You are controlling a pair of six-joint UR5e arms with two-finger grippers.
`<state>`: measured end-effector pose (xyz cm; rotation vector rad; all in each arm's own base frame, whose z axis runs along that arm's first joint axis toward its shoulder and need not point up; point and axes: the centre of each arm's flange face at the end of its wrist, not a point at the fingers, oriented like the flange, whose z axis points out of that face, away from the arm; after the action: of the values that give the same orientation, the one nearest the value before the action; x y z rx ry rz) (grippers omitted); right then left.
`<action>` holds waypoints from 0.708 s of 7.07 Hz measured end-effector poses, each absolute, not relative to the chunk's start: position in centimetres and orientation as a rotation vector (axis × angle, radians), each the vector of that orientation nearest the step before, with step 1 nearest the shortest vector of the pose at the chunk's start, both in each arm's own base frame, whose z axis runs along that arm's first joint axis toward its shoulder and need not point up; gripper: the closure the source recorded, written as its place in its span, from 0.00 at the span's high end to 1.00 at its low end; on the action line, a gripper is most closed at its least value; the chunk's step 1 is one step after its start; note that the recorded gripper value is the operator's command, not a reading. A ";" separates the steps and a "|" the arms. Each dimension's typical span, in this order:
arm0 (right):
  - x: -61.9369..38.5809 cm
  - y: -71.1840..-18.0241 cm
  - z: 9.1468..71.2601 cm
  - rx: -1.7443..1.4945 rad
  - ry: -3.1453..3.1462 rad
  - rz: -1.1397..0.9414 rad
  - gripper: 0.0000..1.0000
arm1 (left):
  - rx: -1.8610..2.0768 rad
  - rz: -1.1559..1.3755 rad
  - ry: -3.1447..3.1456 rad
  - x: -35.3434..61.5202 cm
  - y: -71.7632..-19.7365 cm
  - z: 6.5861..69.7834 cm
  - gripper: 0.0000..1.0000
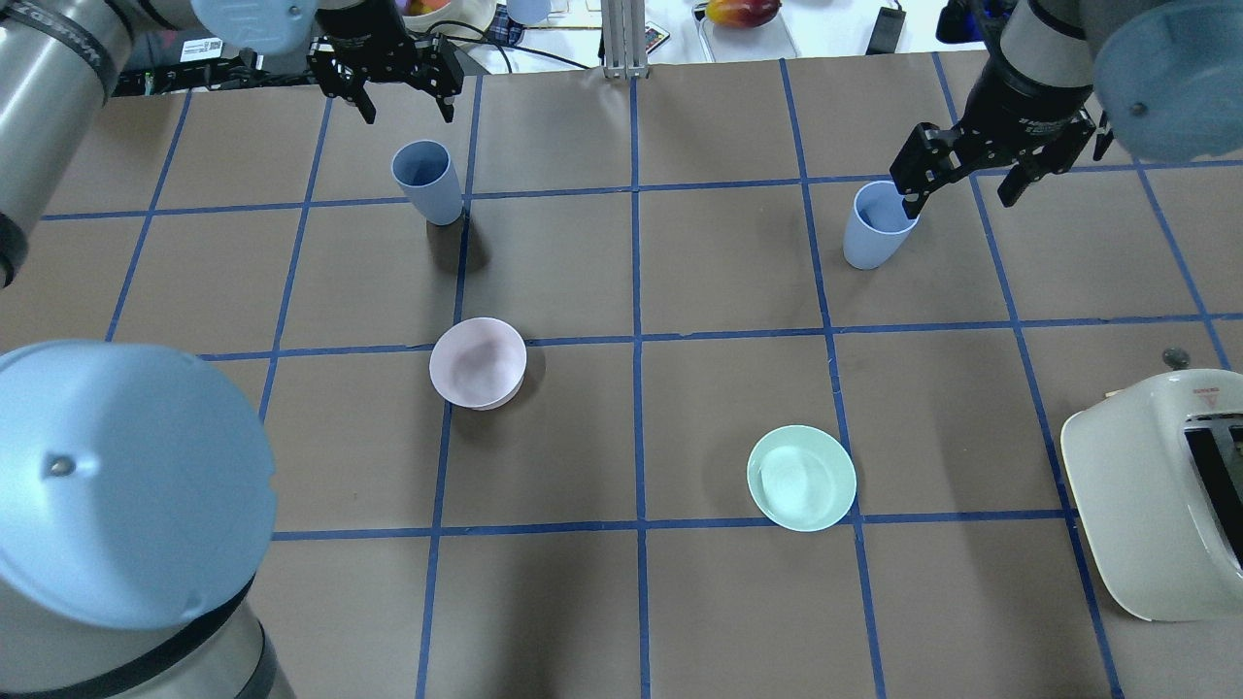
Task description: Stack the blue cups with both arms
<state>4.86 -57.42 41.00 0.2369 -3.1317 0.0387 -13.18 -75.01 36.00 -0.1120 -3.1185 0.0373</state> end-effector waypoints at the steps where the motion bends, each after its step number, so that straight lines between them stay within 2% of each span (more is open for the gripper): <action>1: 2.9 -60.0 38.6 0.277 -3.119 0.089 1.00 | -0.124 0.008 -3.122 -13.7 -76.4 33.7 1.00; 2: 1.7 -61.9 36.3 0.281 -3.112 0.122 1.00 | -0.136 -0.024 -3.124 -14.2 -76.9 31.9 0.99; 5: 0.3 -66.4 32.7 0.242 -3.110 0.149 1.00 | -0.160 -0.144 -3.146 -15.0 -77.0 28.5 0.63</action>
<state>0.26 -66.43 32.68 0.2420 -3.1104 0.1494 -15.02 -77.02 28.46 -0.1603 -3.1457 -0.1444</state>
